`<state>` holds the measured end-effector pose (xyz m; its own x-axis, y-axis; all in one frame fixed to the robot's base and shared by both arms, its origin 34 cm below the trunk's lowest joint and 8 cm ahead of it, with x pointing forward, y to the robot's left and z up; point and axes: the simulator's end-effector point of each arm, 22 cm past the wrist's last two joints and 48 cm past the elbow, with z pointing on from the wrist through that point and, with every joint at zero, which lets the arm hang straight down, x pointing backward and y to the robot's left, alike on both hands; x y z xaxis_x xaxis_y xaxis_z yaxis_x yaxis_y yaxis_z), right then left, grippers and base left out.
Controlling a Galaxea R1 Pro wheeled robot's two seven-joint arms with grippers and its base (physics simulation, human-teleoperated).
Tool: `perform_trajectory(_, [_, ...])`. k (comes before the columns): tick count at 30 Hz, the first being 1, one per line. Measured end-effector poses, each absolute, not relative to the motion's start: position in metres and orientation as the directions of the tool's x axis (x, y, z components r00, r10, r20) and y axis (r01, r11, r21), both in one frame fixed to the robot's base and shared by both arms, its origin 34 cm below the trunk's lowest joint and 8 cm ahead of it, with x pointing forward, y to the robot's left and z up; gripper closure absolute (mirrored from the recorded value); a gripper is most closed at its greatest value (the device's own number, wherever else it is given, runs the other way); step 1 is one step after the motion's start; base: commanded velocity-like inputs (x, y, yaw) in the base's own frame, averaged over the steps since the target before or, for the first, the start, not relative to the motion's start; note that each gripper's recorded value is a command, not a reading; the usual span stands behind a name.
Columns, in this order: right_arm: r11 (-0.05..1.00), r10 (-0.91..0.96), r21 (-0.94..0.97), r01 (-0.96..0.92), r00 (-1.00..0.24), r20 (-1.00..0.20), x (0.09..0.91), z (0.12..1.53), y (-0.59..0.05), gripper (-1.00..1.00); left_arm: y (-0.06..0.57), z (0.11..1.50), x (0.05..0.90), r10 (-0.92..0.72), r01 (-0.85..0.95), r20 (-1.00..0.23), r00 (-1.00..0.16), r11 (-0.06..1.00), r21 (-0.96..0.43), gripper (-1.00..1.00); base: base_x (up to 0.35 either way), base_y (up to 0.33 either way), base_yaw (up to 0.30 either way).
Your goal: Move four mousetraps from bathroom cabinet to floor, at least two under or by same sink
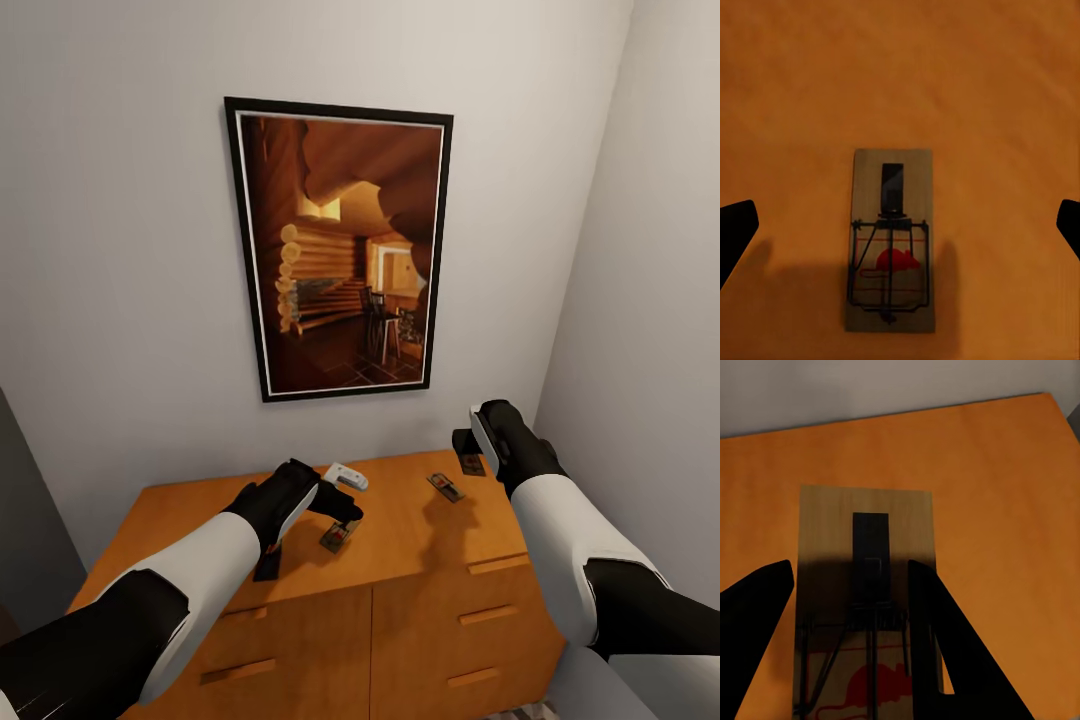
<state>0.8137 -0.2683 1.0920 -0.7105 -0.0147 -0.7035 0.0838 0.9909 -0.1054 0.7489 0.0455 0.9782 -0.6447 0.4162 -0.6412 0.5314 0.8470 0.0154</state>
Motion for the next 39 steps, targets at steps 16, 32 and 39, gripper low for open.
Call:
perform_trajectory(16, [0.991, -0.015, -0.105, 0.084, -0.71, -0.704, 0.818, 1.075, -0.268, 1.0, 0.046, 0.961, 0.753, 0.417, 0.531, -0.641, -0.645, 0.847, 0.018, -1.0, 0.0, 0.0, 0.0])
perform_trajectory(32, [0.991, -0.015, -0.105, 0.084, -0.71, -0.704, 0.82, 1.066, -0.268, 1.0, 0.047, 0.952, 0.754, 0.416, 0.529, -0.638, -0.648, 0.848, 0.016, -1.0, 0.0, 0.0, 0.0])
perform_trajectory(39, [0.991, -0.015, -0.105, 0.084, -0.709, -0.705, 0.821, 1.062, -0.268, 1.0, 0.047, 0.947, 0.755, 0.417, 0.529, -0.637, -0.648, 0.848, 0.017, -1.0, 0.0, 0.0, 0.0])
